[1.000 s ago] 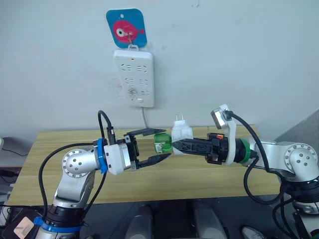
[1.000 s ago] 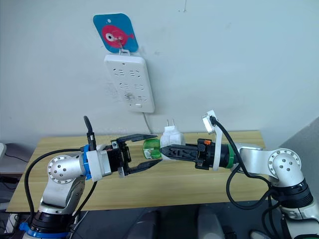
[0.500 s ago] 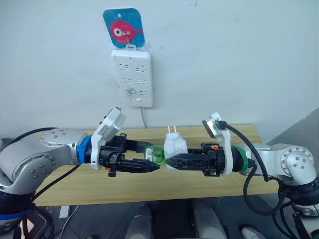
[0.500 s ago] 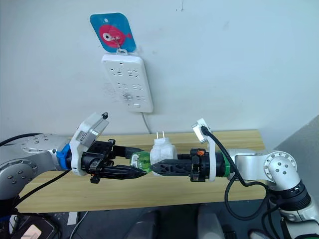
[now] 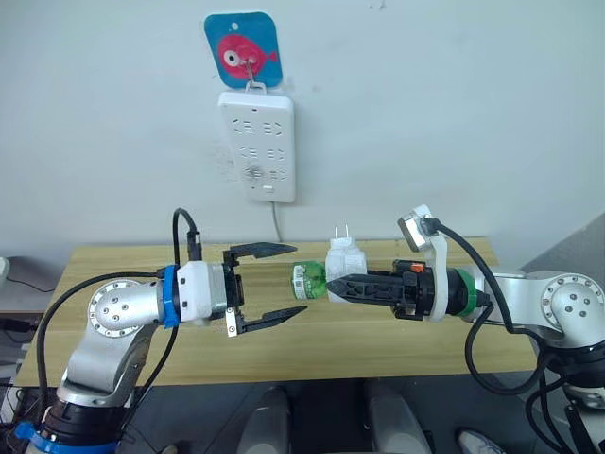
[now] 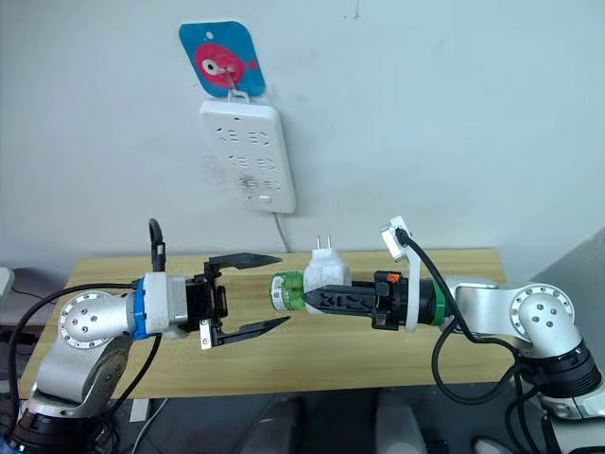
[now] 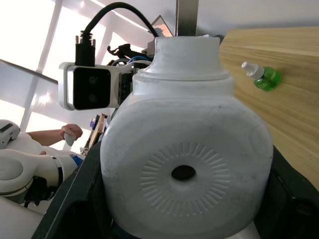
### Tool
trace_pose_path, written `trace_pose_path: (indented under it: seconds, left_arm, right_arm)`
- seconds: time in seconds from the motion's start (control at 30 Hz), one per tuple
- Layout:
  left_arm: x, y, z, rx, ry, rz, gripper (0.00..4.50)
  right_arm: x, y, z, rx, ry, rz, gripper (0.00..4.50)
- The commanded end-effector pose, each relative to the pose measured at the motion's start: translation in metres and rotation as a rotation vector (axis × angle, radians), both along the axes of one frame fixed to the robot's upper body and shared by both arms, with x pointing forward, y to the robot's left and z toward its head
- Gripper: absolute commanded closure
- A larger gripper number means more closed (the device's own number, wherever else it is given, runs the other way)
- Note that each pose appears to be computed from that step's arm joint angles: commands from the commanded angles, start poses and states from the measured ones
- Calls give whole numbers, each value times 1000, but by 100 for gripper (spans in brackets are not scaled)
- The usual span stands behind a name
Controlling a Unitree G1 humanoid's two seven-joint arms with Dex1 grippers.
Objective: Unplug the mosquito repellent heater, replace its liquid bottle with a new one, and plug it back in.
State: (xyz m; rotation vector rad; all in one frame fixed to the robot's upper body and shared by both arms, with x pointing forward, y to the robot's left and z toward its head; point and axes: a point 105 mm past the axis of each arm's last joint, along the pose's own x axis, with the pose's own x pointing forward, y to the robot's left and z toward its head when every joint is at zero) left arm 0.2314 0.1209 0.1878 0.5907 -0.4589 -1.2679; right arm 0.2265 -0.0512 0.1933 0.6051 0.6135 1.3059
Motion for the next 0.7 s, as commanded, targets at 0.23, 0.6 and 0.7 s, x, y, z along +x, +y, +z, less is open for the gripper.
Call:
trace_pose_path:
  seconds: [0.23,0.6,0.7]
  left_arm:
    - [-7,-16,3,-48,-61,-47,160]
    - [5,-16,14,-71,803,-34,226]
    - [3,-7,28,-34,968,-89,226]
  right_arm:
    - [-3,4,14,49,-35,22,147]
    - [-5,1,8,21,-19,34,147]
    - [-6,1,8,17,-18,44,147]
